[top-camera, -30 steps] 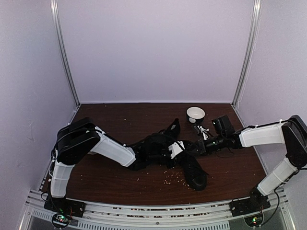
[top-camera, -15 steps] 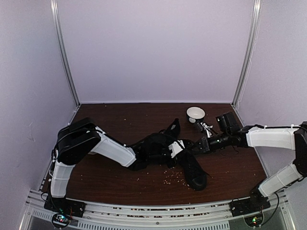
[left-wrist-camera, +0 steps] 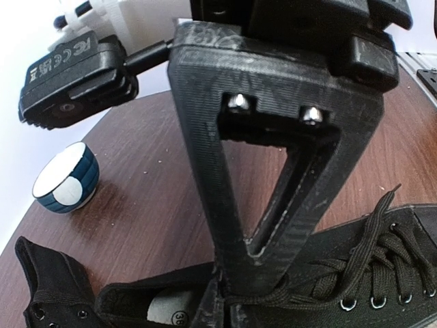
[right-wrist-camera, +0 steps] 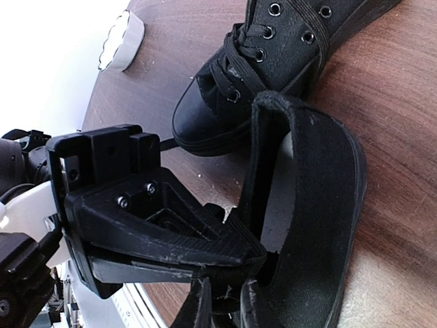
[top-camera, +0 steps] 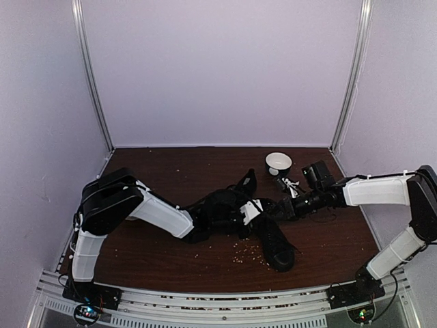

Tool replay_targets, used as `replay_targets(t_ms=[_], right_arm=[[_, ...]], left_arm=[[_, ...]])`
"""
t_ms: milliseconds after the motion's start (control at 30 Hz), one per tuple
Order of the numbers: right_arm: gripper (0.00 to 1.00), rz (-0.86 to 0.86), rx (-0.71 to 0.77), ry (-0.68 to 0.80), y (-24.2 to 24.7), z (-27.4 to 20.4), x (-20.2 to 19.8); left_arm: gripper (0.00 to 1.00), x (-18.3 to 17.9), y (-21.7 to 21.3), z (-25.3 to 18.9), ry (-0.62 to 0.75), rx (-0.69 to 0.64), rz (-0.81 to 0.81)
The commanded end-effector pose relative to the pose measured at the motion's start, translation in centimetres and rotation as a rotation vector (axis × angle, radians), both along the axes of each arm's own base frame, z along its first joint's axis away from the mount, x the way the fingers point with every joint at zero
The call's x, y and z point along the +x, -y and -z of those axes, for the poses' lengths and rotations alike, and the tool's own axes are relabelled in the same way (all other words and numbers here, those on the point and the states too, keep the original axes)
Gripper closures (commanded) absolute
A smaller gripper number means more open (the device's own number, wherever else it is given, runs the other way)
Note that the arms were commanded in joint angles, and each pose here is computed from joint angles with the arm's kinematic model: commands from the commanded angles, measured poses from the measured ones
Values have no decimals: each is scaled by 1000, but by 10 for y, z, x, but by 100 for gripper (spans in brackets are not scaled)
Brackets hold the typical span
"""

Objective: Tie the shoes
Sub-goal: Adjust the loop with the shoelace on the shoe.

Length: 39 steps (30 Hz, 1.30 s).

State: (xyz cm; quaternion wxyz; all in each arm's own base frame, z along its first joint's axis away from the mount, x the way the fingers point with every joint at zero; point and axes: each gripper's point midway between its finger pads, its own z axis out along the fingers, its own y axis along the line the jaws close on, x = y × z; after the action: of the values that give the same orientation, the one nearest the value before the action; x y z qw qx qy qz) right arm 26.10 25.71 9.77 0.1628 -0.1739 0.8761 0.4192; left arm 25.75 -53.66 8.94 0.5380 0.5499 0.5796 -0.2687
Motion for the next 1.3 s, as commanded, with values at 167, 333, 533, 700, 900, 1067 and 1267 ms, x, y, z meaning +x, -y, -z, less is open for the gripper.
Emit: replay_targets(t_ms=[167, 333, 533, 700, 900, 1067, 1267], right_arm=[[82, -46, 54, -17, -16, 1, 0], [82, -58, 85, -42, -24, 6, -2], [97, -66, 98, -49, -26, 4, -6], [100, -42, 69, -26, -18, 3, -4], [100, 2, 7, 54, 1, -7, 6], [100, 13, -1, 74, 6, -13, 10], [100, 8, -6, 80, 8, -16, 9]], left_arm=[[100, 2, 6, -20, 13, -102, 8], [100, -2, 13, -24, -33, -148, 37], [100, 1, 14, -28, -43, -181, 22], [100, 2, 10, -25, -31, -160, 7], [92, 12, -8, -14, 65, -43, -69], [84, 17, -15, -9, 131, 31, -90], [78, 16, -16, -9, 157, 66, -72]])
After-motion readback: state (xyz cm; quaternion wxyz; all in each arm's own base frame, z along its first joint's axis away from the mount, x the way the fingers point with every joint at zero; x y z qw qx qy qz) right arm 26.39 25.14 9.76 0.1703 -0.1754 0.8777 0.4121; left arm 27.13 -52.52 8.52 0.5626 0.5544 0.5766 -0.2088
